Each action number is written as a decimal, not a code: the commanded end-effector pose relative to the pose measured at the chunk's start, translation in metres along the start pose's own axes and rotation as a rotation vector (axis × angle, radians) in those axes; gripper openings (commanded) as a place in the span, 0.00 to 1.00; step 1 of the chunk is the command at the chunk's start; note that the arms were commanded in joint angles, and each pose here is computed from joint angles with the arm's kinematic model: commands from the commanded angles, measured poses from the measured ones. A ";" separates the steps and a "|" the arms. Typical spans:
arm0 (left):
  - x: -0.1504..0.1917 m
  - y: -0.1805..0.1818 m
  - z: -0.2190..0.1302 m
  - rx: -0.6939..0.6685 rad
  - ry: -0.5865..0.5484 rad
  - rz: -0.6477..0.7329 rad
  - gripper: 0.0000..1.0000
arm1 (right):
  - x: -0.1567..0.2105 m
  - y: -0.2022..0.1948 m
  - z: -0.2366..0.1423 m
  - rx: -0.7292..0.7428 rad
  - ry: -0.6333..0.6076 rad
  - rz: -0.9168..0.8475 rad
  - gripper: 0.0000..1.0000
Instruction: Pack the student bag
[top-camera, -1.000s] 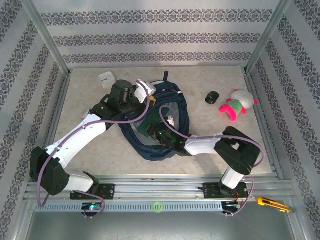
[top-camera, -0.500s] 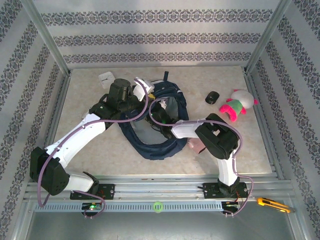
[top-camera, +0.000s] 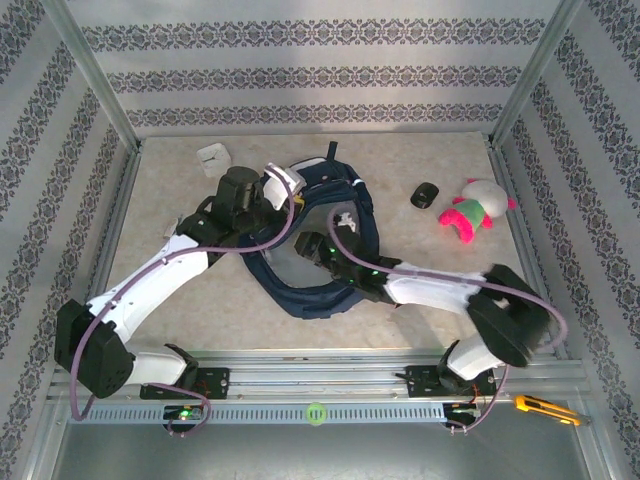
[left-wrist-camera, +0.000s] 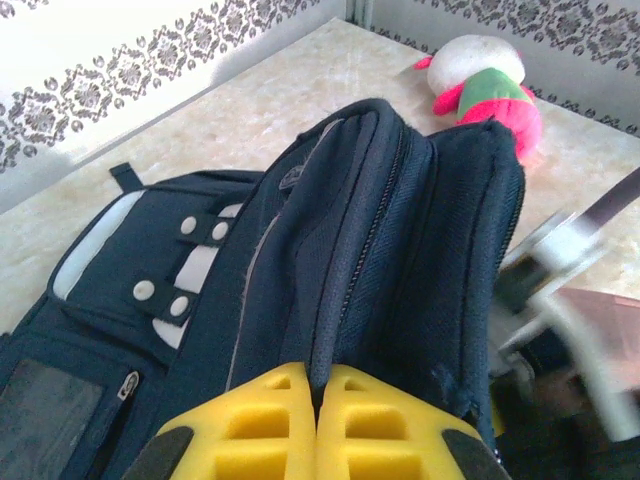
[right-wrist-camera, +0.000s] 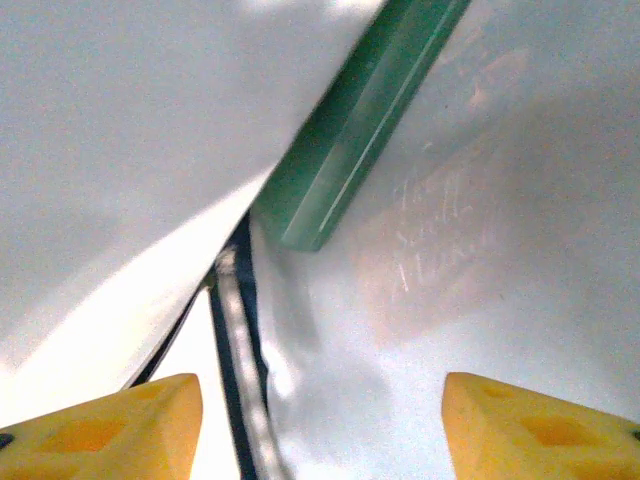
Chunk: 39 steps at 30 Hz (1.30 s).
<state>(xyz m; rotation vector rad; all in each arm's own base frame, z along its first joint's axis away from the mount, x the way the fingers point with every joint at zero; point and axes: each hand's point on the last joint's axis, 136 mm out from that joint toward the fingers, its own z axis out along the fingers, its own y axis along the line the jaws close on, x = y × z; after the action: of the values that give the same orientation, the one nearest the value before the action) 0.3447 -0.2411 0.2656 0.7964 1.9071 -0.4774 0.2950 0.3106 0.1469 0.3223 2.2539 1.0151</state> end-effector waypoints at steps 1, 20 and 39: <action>-0.003 0.013 -0.016 -0.079 -0.024 0.013 0.00 | 0.011 -0.041 -0.042 0.175 0.128 -0.175 0.68; 0.013 0.008 -0.022 -0.057 -0.065 -0.089 0.00 | -0.007 -0.186 -0.148 0.666 0.494 -0.301 0.86; 0.009 0.008 -0.019 -0.048 -0.072 -0.091 0.00 | -0.031 -0.216 -0.121 0.709 0.562 -0.155 0.85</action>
<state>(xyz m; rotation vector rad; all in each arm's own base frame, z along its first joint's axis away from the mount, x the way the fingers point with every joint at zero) 0.3247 -0.2231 0.2482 0.7156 1.9437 -0.4959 0.2389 0.0864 0.0549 0.0839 3.0803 0.1838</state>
